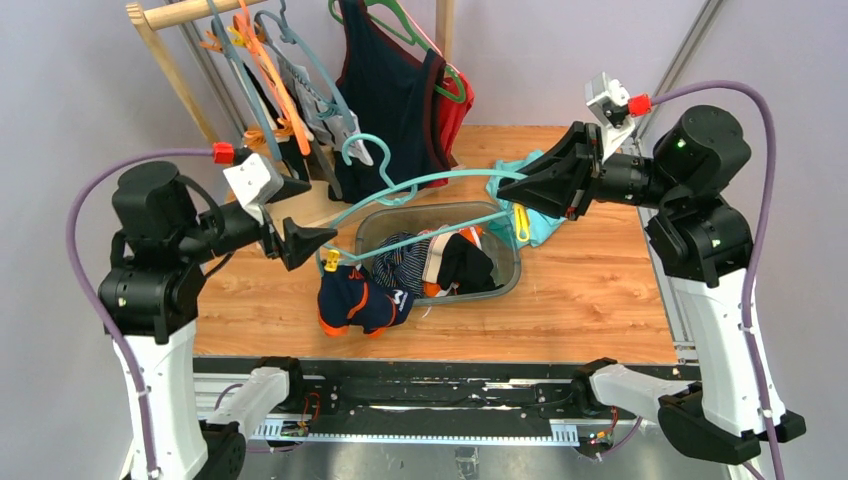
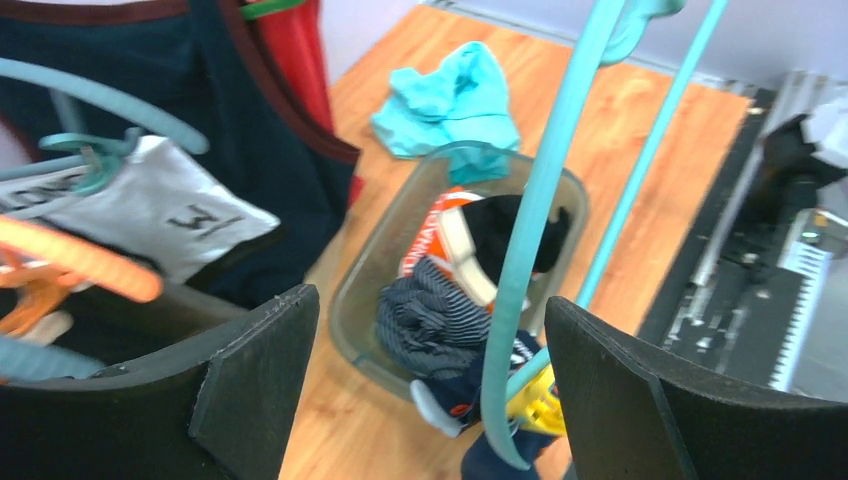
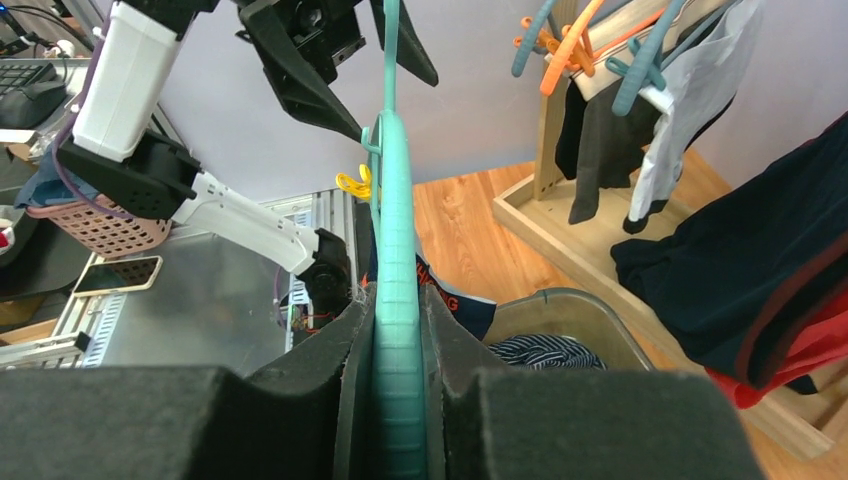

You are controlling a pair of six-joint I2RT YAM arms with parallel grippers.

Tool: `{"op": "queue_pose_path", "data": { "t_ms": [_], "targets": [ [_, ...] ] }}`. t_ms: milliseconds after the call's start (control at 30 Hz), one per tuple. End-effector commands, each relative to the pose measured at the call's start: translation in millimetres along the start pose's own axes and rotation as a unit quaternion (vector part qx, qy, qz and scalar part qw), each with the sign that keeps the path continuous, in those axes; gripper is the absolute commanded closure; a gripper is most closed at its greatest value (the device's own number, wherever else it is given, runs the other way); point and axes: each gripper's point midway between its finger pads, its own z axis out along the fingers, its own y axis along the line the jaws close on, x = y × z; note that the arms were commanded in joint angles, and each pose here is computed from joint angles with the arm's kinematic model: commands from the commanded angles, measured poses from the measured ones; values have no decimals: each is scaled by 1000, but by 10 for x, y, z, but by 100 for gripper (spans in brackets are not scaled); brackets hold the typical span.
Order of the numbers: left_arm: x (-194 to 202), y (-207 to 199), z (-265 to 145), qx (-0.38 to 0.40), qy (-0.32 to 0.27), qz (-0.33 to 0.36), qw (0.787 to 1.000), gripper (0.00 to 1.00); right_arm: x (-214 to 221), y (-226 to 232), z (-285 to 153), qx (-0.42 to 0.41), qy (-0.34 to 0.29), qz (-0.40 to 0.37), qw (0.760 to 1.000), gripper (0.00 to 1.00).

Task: Remove the underwear clipped to the hanger
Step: Remove the underwear from the hanger.

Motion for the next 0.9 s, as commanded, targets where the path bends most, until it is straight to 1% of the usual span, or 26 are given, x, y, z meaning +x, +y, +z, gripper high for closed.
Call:
{"op": "queue_pose_path", "data": {
  "t_ms": [0,200,400,467,533,567,600,633,667,700,767,867],
  "targets": [
    [-110,-336,41,103,-30,-48,993,15,-70,119,-21,-34,-17,-25,999,99],
    [99,-318,157,120,-11,-74,990,30,-10,81,15,-44,-17,-16,999,100],
    [260,-452,196,155,-4,-81,985,41,44,-7,47,-36,-17,-12,999,99],
    [303,-470,221,162,0,-83,983,48,87,-47,61,-33,-15,-8,999,99],
    [316,-446,243,160,4,-86,983,62,136,-94,73,-27,-13,-5,1000,99],
    [316,-421,256,156,6,-85,984,71,167,-118,77,-24,-12,-6,1000,99],
    [314,-383,268,149,8,-83,985,87,208,-146,82,-21,-9,-5,1000,99],
    [312,-338,278,138,12,-81,987,97,254,-175,86,-17,-6,-5,1000,99],
    [317,-287,284,124,17,-76,989,99,314,-210,86,-11,-1,-3,1000,99],
    [322,-244,292,113,20,-70,991,100,384,-248,79,-3,8,-6,1000,97],
    [347,-181,296,92,29,-53,994,100,507,-302,49,12,29,-14,999,83],
    [367,-199,303,86,36,-21,995,100,652,-369,5,30,57,-27,998,63]
  ]
}}
